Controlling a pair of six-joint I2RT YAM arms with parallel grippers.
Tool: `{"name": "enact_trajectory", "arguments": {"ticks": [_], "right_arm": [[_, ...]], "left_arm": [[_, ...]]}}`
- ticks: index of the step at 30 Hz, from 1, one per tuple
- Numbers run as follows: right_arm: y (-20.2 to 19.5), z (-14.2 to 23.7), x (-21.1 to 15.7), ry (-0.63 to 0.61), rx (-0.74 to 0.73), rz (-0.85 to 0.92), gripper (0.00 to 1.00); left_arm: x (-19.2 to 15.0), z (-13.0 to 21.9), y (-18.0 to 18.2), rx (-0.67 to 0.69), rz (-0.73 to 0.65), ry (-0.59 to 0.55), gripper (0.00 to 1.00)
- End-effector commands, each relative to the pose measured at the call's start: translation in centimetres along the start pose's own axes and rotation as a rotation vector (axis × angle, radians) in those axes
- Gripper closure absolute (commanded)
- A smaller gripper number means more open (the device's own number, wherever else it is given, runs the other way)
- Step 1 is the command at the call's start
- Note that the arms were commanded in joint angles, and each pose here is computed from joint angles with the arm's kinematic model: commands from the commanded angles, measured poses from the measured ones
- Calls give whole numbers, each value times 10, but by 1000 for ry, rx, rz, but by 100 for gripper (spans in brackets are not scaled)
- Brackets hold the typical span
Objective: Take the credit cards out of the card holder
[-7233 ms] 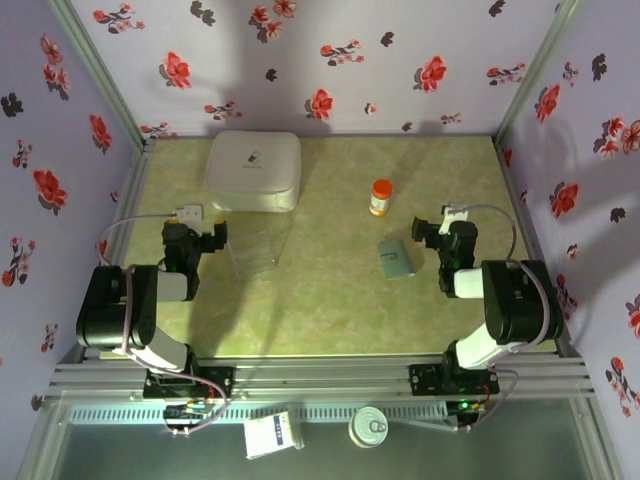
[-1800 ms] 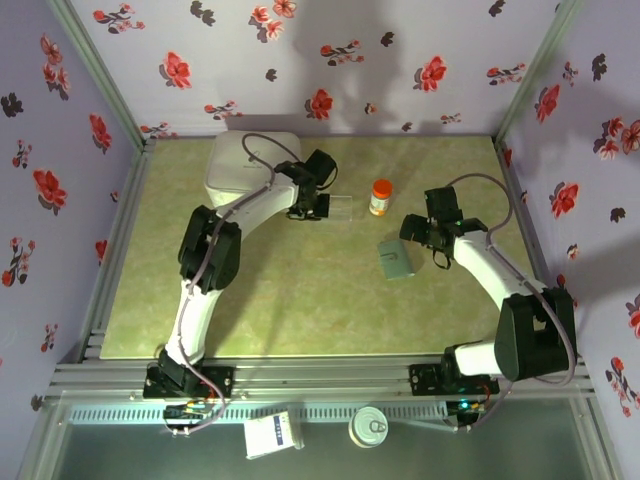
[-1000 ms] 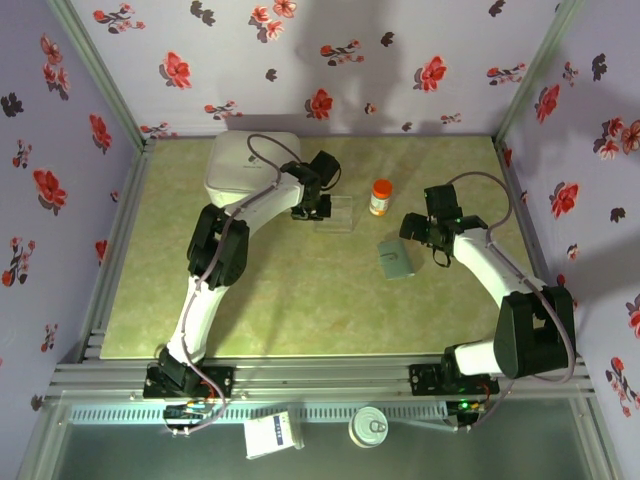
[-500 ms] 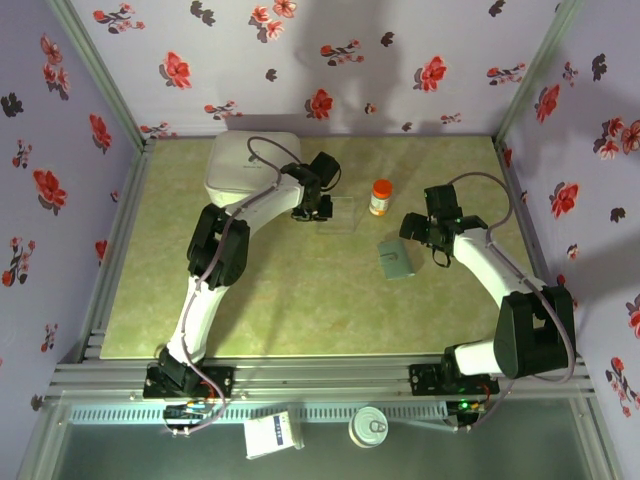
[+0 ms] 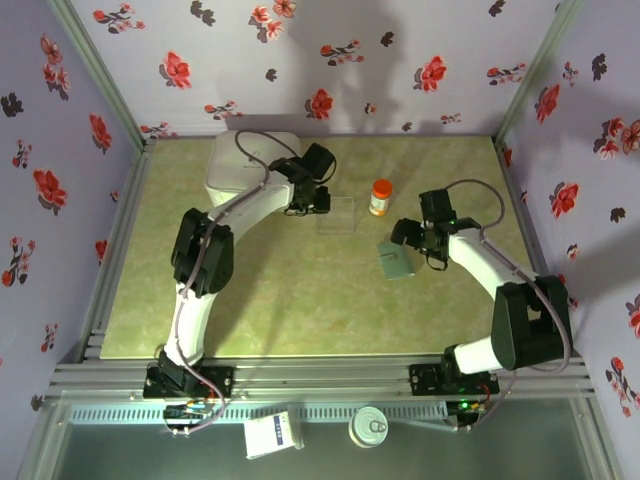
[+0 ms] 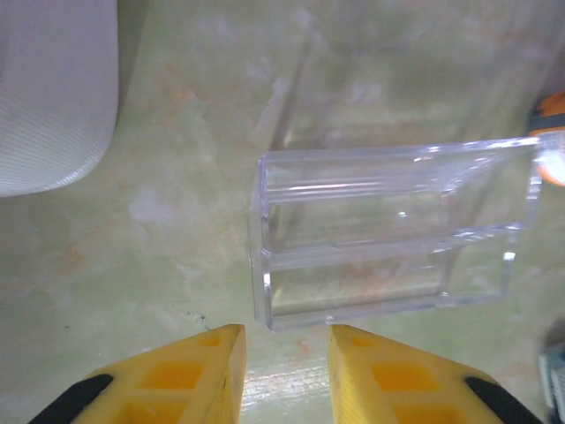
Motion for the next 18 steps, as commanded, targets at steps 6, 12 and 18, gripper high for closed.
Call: {"name": "enact_trajectory", "arguments": {"ticks": [6,12,18], "right_arm": [[19,-38,-1,103,111,-20,9],[24,-48,8,97,113,4,9],[41,-57,13,119,174,43,12]], "left_arm": [[0,42,7,-101,-14,-115,64],[-2,50,20,-109,4,-136,63],[-2,55,30,-112,23,-141,61]]}}
Point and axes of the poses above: each hand's point on the last joint's axis, 136 mm out from that joint toward the fingers, its own z axis back along the fingers, its own y axis along the line the jaws close on, x = y × z, the point moved 6 cm from there along z, back along the fingers, and after that the axes turned 7 degrees about z, right-handed, at the moved point
